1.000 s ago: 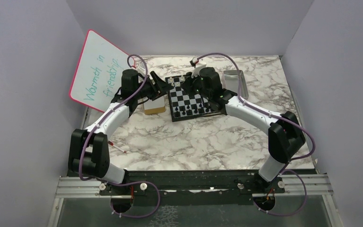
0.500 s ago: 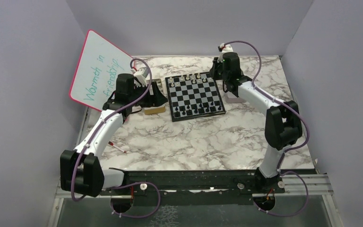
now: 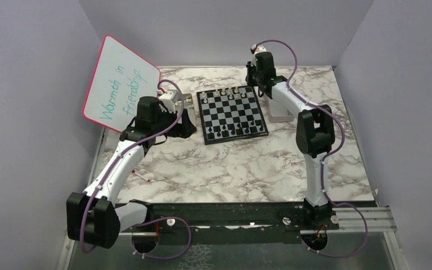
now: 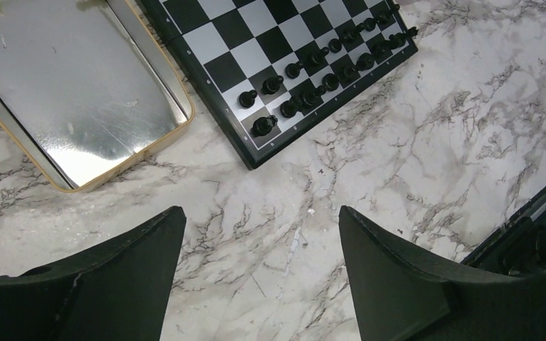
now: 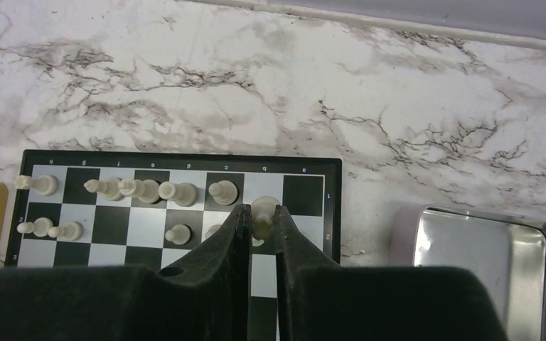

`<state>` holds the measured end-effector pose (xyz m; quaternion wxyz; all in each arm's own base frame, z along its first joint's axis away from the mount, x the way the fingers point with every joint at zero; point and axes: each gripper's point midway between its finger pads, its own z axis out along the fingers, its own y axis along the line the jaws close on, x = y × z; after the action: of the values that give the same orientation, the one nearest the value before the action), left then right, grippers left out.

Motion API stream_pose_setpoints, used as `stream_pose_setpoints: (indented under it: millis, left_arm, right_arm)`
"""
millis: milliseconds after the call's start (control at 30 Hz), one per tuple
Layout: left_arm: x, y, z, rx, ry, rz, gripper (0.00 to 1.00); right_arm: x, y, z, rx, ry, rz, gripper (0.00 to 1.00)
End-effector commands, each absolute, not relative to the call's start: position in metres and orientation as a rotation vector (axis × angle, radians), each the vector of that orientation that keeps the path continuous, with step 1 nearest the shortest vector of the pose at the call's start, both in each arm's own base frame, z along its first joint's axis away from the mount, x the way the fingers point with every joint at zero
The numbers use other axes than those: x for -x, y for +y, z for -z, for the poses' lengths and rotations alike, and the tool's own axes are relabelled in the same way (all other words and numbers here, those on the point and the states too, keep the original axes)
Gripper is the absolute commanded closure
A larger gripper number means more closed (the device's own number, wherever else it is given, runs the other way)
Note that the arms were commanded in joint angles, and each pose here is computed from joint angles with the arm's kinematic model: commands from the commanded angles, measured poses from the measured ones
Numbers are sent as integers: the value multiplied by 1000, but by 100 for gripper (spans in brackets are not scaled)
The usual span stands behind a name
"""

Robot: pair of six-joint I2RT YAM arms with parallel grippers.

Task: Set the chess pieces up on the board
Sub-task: Place the chess piece on the chessboard.

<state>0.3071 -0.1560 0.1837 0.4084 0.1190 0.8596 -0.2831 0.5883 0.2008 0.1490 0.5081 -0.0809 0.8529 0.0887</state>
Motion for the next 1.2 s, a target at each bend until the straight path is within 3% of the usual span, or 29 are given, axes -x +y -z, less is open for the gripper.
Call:
stream_pose_setpoints:
  millis: [0, 100, 167, 200, 1167]
  left_arm:
    - [-304, -155, -188, -329, 2139, 695, 19]
    - [-304, -155, -188, -327, 2138, 689, 18]
    - [-303, -154, -189, -326, 2136, 685, 2]
    - [-303, -154, -188, -325, 2137, 684, 1]
    - [-304, -149, -190, -312, 2130, 647, 1]
  right_arm:
    - [-596, 201, -128, 213, 2113, -177, 85]
    - [-601, 203, -115, 228, 2139, -174, 85]
    - [-603, 202, -108, 231, 2155, -163, 85]
    - [-604, 201, -104, 231, 2166, -159, 85]
    - [-614, 193, -69, 224, 2265, -158, 81]
